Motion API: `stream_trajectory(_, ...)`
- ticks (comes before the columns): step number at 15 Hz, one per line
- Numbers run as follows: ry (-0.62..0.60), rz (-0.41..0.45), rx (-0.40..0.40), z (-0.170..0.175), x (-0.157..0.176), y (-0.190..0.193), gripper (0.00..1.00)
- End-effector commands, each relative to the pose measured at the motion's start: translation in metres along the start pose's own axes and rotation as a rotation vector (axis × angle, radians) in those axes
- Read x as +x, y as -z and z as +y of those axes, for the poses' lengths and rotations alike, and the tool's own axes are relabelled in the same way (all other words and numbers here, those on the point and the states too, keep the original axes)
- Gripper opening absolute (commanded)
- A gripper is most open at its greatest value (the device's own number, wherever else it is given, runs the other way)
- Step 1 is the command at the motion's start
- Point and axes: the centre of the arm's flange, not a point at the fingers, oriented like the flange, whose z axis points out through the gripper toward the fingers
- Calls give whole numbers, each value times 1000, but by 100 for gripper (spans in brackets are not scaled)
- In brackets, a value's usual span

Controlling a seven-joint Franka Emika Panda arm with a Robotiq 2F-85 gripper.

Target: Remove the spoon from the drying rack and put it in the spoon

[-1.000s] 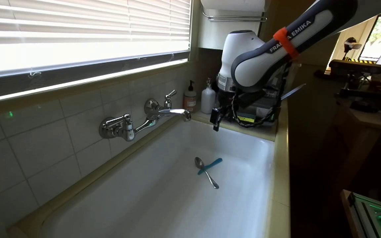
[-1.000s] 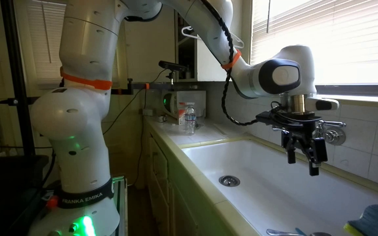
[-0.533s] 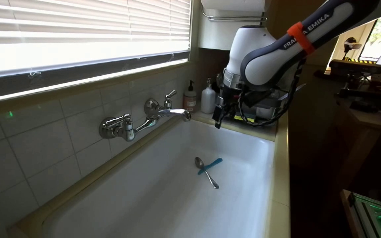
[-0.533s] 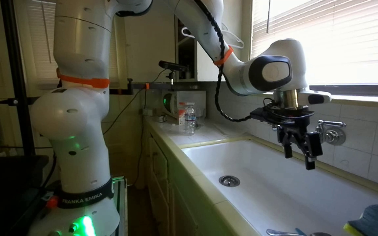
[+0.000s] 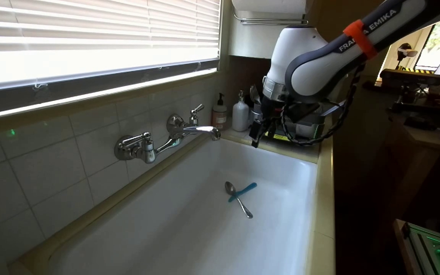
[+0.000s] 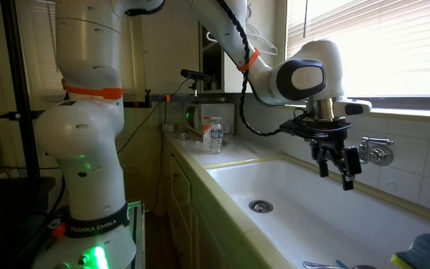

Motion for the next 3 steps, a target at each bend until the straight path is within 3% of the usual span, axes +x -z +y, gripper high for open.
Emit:
stream_trajectory(1, 0, 0, 0, 0, 0, 0, 100)
stream_trajectory(3, 0, 0, 0, 0, 0, 0, 100)
